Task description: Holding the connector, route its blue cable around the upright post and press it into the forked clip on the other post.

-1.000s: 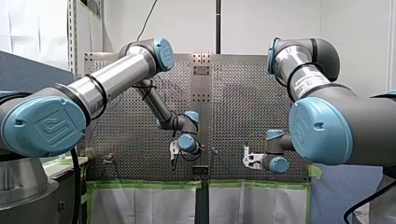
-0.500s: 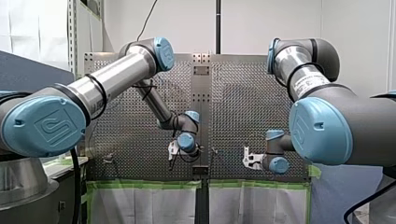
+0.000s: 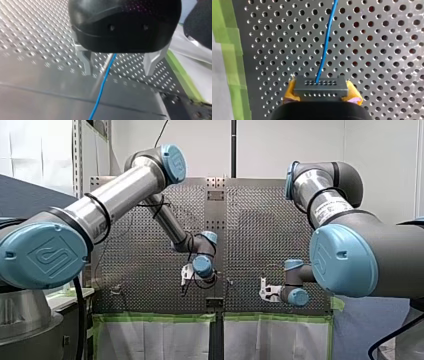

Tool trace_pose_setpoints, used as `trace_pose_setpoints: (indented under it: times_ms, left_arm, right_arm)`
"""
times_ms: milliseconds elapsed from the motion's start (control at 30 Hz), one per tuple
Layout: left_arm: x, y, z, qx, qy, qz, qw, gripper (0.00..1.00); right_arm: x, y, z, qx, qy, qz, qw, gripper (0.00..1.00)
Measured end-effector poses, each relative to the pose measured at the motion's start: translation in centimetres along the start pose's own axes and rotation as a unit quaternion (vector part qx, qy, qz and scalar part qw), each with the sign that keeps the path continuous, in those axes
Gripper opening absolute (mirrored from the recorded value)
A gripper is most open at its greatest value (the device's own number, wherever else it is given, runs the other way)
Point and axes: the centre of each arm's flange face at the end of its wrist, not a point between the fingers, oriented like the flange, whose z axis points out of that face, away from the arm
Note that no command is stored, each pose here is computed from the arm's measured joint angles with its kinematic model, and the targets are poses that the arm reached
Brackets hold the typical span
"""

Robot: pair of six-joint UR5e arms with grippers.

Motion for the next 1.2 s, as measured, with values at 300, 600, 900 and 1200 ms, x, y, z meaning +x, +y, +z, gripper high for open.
trace_pose_setpoints:
  times_ms: [300,600,900,1200]
  left_arm:
    - [-2.0,-2.2,-3.8,0.026,-0.039,-0.005,0.9989,1.00]
    - [0.7,-5.2,-8.4,0.038,-0.051,-0.007,0.9980,1.00]
    - [5.1,-7.3,-13.1,0.059,-0.028,-0.019,0.9977,1.00]
    - [8.2,-7.2,-15.5,0.087,-0.019,-0.019,0.9958,1.00]
  right_arm:
    - [-0.1,-0.4,-0.1,0.002,-0.004,-0.0036,1.0000,0.00]
    - [-0.4,-0.7,-0.2,0.004,-0.013,-0.0076,0.9999,0.00]
    - [-0.4,-0.9,-0.2,0.005,-0.012,-0.0087,0.9999,0.00]
    - [-0.5,-1.1,-0.2,0.007,-0.013,-0.0088,0.9999,0.00]
